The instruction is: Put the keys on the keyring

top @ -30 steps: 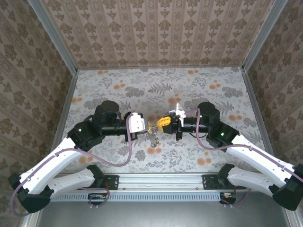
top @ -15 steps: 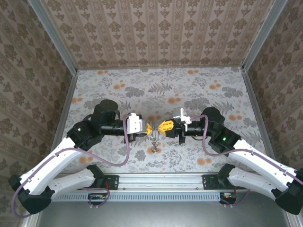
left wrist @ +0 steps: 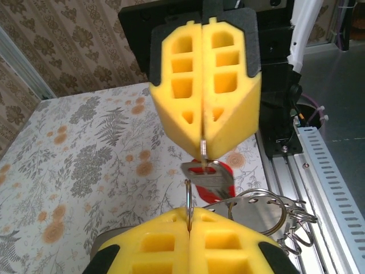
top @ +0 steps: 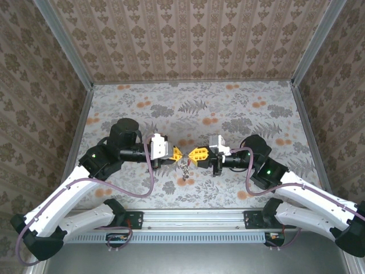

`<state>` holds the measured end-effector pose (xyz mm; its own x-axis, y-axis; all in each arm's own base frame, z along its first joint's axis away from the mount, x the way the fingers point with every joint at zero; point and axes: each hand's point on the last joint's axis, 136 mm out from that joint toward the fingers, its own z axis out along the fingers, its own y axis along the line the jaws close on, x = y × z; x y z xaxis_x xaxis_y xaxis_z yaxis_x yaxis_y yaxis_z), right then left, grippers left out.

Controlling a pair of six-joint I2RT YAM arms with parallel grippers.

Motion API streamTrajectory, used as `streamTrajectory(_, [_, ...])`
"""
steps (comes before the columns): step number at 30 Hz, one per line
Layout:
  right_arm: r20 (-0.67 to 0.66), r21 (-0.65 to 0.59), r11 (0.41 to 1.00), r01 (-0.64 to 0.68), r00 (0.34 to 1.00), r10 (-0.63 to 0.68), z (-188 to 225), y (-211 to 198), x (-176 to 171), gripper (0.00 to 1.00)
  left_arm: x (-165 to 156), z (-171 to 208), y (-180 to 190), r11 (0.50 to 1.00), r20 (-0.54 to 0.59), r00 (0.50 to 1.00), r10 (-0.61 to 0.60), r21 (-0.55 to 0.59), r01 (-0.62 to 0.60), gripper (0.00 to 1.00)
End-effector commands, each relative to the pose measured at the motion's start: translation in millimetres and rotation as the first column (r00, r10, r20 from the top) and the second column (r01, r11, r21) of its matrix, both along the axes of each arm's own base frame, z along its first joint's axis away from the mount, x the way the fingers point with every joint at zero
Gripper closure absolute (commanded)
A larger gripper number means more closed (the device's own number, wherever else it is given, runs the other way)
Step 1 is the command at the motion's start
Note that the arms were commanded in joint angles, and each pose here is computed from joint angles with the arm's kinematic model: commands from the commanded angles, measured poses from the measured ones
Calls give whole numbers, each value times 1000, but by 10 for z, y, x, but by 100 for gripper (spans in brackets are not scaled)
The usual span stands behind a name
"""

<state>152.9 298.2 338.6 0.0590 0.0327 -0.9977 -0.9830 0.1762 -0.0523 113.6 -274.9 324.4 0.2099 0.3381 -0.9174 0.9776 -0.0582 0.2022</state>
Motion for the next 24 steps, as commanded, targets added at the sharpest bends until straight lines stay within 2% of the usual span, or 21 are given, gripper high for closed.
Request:
streamTrajectory(1, [59, 54, 997, 51, 997, -54, 144, -42, 42, 100, -60, 143, 16, 998, 10, 1000, -23, -54, 23, 100])
streamTrajectory(4, [70, 65, 995, 71, 995, -76, 164, -53, 75, 100, -67, 148, 19, 998, 12, 1000, -25, -55, 26, 100])
streamTrajectory(24, [58, 53, 999, -11, 998, 8, 161, 79, -27, 100, -56, 154, 28, 998, 18, 1000, -17, -56, 18, 100])
